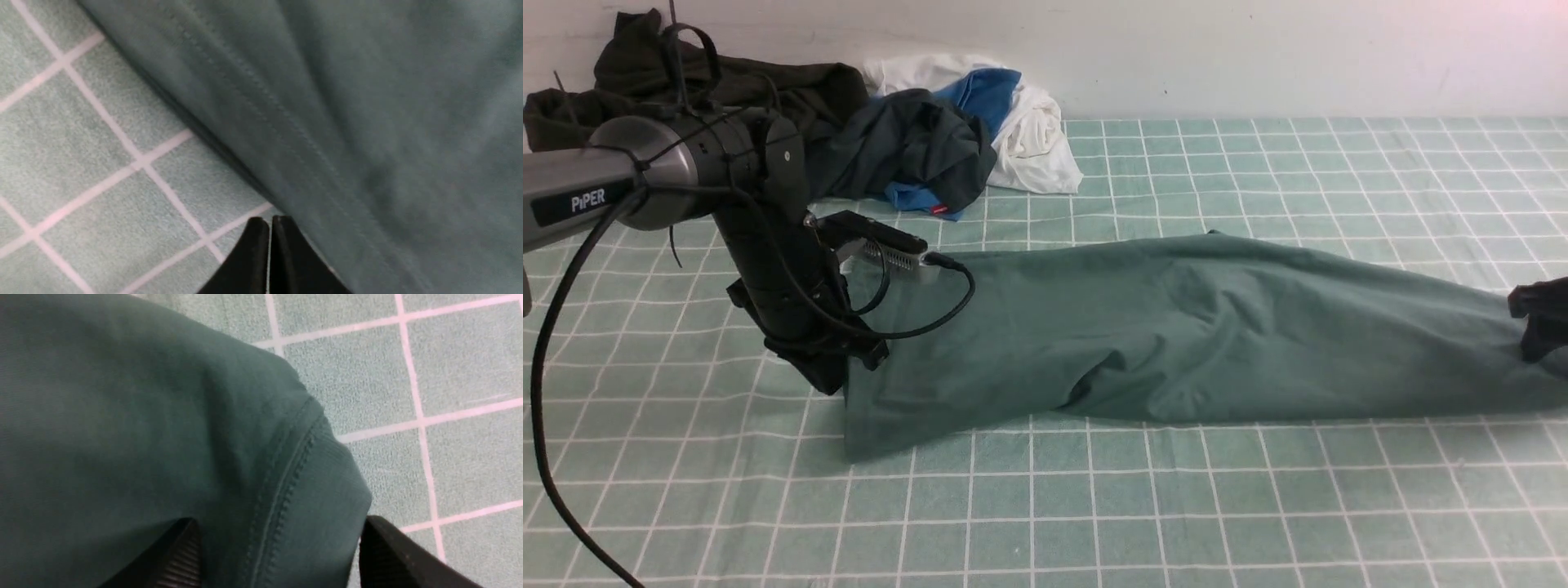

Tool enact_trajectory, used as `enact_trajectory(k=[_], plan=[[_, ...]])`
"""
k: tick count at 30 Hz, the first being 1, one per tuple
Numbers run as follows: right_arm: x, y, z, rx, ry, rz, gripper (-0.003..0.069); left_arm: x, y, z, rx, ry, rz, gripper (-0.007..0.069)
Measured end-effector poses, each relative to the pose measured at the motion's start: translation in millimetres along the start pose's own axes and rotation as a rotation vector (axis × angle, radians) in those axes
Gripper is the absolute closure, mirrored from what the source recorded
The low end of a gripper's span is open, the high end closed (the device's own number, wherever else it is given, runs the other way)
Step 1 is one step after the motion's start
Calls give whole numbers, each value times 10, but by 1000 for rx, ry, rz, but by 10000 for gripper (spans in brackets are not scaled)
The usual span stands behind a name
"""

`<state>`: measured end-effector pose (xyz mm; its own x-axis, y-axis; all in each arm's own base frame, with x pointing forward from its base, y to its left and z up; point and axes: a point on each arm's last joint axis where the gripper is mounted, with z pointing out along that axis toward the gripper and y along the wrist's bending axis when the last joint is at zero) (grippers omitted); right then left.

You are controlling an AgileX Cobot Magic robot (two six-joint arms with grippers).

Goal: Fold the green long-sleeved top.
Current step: Use the right arm to clamp the right edge of the fabric, then use the right arm to drag the right edge of the fabric to the left and folds it over the left edge

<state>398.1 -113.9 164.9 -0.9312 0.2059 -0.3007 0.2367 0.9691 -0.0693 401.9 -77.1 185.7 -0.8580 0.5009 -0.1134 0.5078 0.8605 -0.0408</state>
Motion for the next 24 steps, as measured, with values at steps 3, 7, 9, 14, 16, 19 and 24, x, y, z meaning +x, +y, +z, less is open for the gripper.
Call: enact_trajectory(k=[3, 7, 9, 14, 16, 19, 24], plan=[[15, -21, 112, 11, 17, 26, 176, -13, -85, -142, -7, -29, 19, 629], [20, -10, 175, 0, 26, 47, 180, -34, -265, -345, -6, -73, 55, 629], [15, 3, 172, -15, 23, 34, 210, -46, -390, -367, 24, -68, 71, 629], [13, 58, 170, -43, 22, -10, 362, -94, -640, -241, 68, -21, 132, 629], [12, 76, 169, -48, 22, -21, 468, -112, -694, -106, 80, 15, 159, 629], [7, 83, 131, -35, 16, -45, 612, -102, -682, 140, 94, 98, 169, 629], [-17, 15, -78, 43, -18, -105, 648, -48, -570, 285, 75, 193, 178, 629]])
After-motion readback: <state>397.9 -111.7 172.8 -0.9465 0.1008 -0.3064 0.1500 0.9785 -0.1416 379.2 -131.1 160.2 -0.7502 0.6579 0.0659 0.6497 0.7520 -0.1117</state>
